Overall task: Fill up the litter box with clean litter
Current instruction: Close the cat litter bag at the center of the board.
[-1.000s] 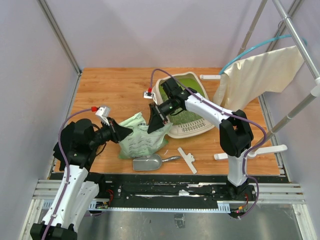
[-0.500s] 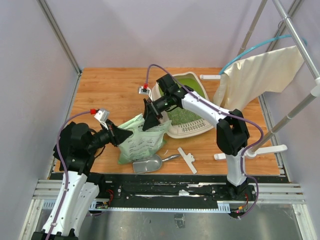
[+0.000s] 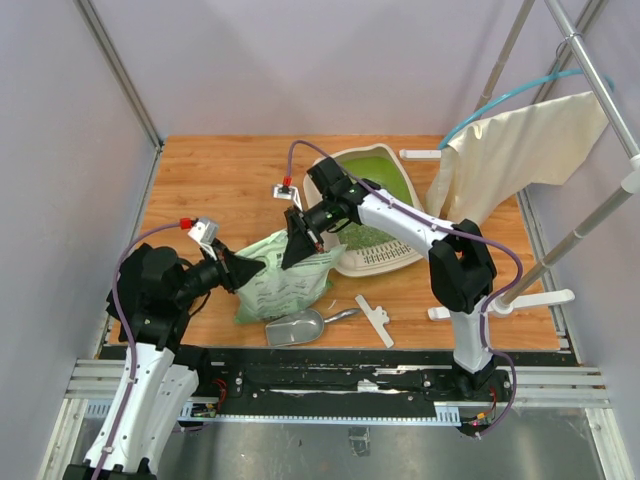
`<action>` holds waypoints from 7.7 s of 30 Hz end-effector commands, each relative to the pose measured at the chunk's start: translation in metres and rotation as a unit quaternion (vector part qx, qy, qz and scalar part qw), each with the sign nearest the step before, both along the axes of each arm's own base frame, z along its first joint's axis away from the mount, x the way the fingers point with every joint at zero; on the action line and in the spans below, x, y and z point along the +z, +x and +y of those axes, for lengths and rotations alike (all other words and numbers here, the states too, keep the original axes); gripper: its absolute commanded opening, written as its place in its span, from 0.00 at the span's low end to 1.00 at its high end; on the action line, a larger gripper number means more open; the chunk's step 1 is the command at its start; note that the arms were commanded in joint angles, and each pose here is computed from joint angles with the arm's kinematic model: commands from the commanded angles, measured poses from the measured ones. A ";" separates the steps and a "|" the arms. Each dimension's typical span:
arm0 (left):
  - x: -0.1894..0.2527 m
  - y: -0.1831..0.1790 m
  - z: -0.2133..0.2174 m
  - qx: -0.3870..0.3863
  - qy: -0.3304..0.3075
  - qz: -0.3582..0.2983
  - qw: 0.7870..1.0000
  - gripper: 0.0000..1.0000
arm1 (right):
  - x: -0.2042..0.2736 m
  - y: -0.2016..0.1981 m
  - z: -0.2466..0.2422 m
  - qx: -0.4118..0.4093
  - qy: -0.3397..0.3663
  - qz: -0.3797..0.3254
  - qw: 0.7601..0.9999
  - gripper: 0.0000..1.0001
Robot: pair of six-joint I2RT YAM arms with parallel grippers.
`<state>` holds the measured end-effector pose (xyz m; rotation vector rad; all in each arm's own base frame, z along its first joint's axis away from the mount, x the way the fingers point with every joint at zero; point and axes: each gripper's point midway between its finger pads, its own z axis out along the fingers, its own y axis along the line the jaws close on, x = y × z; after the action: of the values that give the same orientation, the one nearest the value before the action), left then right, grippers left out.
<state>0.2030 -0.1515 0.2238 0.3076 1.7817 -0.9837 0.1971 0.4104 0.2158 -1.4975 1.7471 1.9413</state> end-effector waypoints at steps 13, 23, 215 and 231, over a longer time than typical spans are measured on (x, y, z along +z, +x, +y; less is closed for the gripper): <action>0.050 0.046 0.023 0.073 0.053 -0.111 0.990 0.05 | 0.011 0.005 -0.011 -0.019 -0.045 0.092 0.995 0.02; 0.044 0.035 0.044 0.129 0.081 -0.072 0.986 0.60 | -0.008 0.025 -0.013 -0.056 -0.095 0.145 0.983 0.01; 0.092 0.016 -0.006 -0.076 0.171 -0.179 0.966 1.00 | -0.024 0.029 -0.065 -0.205 -0.145 0.197 0.948 0.01; 0.015 0.010 -0.025 -0.133 0.297 -0.019 0.945 1.00 | -0.024 0.031 -0.065 -0.208 -0.142 0.187 0.949 0.01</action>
<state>0.2089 -0.1895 0.2746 0.9486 1.8737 -0.6947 0.2269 0.3462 0.1845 -0.7324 2.3698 1.8978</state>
